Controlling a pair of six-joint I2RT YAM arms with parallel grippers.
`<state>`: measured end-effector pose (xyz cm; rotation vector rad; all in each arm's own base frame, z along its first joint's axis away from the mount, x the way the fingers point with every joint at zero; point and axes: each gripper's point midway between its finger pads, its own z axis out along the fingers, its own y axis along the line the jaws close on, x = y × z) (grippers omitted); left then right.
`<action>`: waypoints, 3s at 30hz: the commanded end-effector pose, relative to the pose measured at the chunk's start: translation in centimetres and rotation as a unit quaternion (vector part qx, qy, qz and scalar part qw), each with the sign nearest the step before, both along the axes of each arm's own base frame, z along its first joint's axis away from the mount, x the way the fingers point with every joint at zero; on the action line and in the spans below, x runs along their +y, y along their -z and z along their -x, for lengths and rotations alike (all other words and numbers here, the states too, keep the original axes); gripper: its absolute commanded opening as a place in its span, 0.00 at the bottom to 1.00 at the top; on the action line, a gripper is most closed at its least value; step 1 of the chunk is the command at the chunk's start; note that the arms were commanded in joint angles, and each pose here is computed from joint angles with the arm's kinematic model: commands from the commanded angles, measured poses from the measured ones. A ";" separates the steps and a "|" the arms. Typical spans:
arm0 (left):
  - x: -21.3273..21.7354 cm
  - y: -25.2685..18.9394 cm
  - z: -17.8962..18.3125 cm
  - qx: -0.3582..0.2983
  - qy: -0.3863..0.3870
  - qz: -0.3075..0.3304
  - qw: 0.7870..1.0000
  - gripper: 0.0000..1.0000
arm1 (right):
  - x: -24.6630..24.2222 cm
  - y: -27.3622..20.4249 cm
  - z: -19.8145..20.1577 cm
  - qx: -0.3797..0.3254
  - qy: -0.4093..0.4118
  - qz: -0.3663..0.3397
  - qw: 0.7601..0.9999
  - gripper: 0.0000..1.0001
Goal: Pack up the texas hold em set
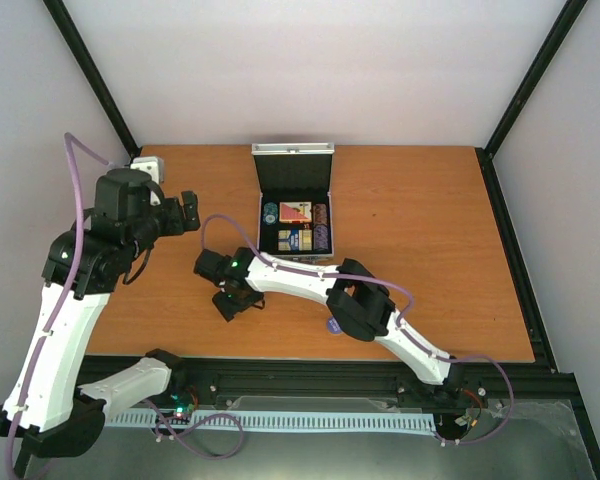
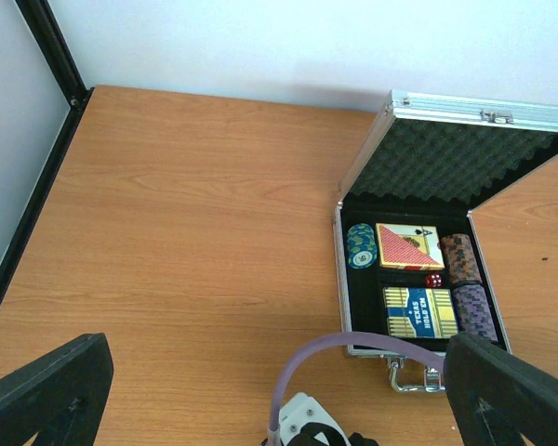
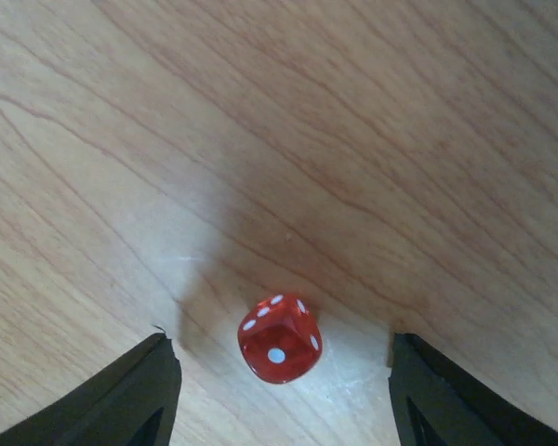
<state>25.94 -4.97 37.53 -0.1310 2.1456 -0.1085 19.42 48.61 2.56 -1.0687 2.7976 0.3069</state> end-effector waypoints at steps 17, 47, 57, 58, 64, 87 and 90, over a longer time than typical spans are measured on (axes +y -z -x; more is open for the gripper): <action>0.0 0.2 0.5 0.002 0.005 0.000 1.000 1.00 | 0.2 1.4 0.0 -0.005 -0.005 0.020 1.000 0.31; -0.1 1.1 0.0 0.011 0.004 -0.005 1.000 1.00 | -8.1 -8.3 -13.8 -0.125 0.172 -0.003 0.977 0.04; -0.4 1.4 -0.5 0.019 0.006 -0.007 1.000 1.00 | -11.1 -7.1 -20.4 -0.140 0.232 -0.004 0.962 0.03; -0.5 1.5 -0.5 0.020 0.006 -0.007 1.000 1.00 | -11.1 -7.0 -21.0 -0.149 0.232 -0.001 0.961 0.03; -0.4 2.2 -0.7 0.028 0.003 -0.011 1.000 1.00 | -11.4 -5.4 -23.3 -0.155 0.246 0.002 0.957 0.03; -0.5 3.1 -1.4 0.045 -0.001 -0.020 0.999 1.00 | -13.6 -0.5 -24.8 -0.129 0.260 0.029 0.956 0.03; -0.6 3.2 -1.5 0.047 0.000 -0.019 0.999 1.00 | -13.7 -0.4 -24.8 -0.129 0.262 0.030 0.956 0.04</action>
